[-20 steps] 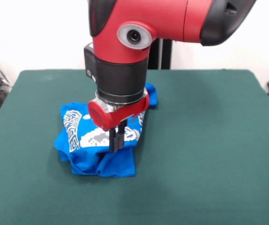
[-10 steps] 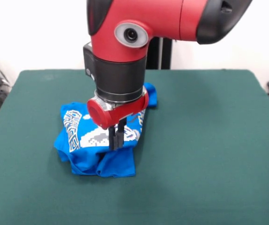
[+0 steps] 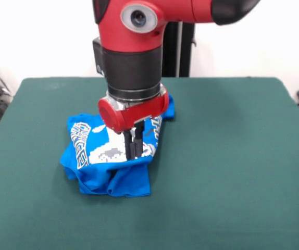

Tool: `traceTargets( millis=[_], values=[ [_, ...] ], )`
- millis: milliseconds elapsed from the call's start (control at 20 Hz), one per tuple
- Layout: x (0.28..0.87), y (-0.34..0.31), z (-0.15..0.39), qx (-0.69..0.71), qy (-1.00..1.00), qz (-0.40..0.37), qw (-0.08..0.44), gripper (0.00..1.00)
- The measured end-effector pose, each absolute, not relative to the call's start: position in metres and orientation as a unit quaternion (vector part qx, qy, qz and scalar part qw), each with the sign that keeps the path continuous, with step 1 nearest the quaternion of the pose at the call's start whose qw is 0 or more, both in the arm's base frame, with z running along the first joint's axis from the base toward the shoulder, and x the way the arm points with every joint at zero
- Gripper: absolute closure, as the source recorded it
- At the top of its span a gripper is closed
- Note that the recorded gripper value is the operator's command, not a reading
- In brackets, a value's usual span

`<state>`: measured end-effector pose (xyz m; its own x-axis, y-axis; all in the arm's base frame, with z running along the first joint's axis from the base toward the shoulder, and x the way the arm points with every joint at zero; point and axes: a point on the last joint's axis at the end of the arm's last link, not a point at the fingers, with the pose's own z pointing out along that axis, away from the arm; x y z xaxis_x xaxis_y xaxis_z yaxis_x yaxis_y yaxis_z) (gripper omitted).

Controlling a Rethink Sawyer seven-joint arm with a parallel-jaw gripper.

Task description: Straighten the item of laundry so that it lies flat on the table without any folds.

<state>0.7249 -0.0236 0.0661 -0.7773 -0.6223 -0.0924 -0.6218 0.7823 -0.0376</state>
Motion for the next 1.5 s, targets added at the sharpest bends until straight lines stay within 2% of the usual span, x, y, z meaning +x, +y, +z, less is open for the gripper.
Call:
traceTargets(
  millis=[900, 1500],
  values=[
    [0.72, -0.026, 0.054, -0.329, 0.943, -0.009, 0.045, 1.0],
    [0.703, -0.037, 0.013, -0.322, 0.946, -0.022, 0.035, 1.0]
  ],
)
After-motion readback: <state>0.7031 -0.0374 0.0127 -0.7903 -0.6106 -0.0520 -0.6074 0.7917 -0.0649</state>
